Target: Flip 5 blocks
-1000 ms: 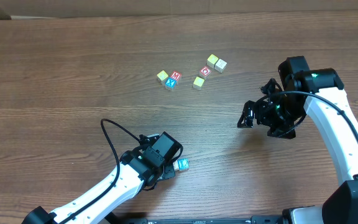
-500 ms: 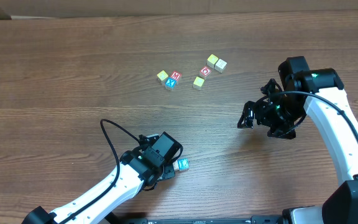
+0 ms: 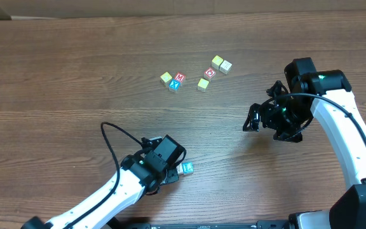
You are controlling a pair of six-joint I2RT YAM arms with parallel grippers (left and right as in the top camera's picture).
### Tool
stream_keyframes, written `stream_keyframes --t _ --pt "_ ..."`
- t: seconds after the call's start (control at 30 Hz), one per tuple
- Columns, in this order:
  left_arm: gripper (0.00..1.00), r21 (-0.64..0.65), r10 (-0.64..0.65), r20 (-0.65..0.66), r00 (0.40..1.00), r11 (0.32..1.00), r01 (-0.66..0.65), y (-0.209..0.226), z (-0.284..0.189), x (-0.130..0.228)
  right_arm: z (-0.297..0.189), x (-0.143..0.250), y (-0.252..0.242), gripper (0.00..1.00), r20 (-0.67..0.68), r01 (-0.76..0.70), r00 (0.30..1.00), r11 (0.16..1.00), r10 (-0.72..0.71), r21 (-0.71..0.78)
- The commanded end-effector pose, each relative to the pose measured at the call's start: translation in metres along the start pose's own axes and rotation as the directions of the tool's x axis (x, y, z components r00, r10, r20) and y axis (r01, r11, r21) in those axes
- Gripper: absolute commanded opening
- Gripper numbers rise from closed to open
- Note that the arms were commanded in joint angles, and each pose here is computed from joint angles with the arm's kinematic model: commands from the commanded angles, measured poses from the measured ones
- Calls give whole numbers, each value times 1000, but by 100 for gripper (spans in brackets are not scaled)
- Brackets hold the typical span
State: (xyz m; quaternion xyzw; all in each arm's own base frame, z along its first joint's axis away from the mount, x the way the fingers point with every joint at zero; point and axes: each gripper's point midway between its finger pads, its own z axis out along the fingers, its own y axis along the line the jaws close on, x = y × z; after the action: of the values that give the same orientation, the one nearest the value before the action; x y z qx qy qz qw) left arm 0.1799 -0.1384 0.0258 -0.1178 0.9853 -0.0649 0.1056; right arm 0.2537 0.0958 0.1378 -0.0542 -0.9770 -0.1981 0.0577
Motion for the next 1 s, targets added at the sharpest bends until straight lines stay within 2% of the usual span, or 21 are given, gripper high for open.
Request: stream_keyframes --t 0.0,0.13,0.17,0.23,0.3,0.33,0.43,0.47,0.57,0.73,0.97 --pt "35 32 20 56 998 999 -22 -2 -13 -6 -7 -5 3 100 29 15 999 1000 -15 -7" --pt "36 36 16 83 996 999 -19 5 -26 -7 -7 -5 3 100 29 15 999 1000 -15 -8" --pt "32 29 17 81 997 999 -20 8 -29 -5 -7 -5 3 100 29 15 999 1000 -14 -8" --pt "16 3 16 62 998 1000 -16 16 -30 0 -7 -5 3 100 29 15 999 1000 -14 -8" --pt "6 -34 3 34 999 999 -2 25 -30 7 -7 -5 3 97 30 15 999 1000 -15 -8" --pt "4 -58 -4 16 1000 998 5 31 -29 11 -7 -5 3 93 30 15 999 1000 -15 -8" --pt "4 -92 -19 -14 1000 996 18 39 -29 18 -7 -6 3 71 32 16 999 1000 -16 -8" --pt "4 -96 -28 -19 999 995 26 40 -29 19 -7 -6 3 60 32 16 999 1000 -16 -8" --pt "4 -112 -70 -23 997 991 67 42 -27 21 -7 -6 3 42 32 16 999 1000 -16 -8" --pt "4 -137 -144 -64 988 982 134 43 -18 24 -4 -3 9 28 22 43 999 999 -43 -5" --pt "4 -153 -185 -93 978 974 170 43 -2 16 2 3 20 18 7 94 996 996 -94 1"
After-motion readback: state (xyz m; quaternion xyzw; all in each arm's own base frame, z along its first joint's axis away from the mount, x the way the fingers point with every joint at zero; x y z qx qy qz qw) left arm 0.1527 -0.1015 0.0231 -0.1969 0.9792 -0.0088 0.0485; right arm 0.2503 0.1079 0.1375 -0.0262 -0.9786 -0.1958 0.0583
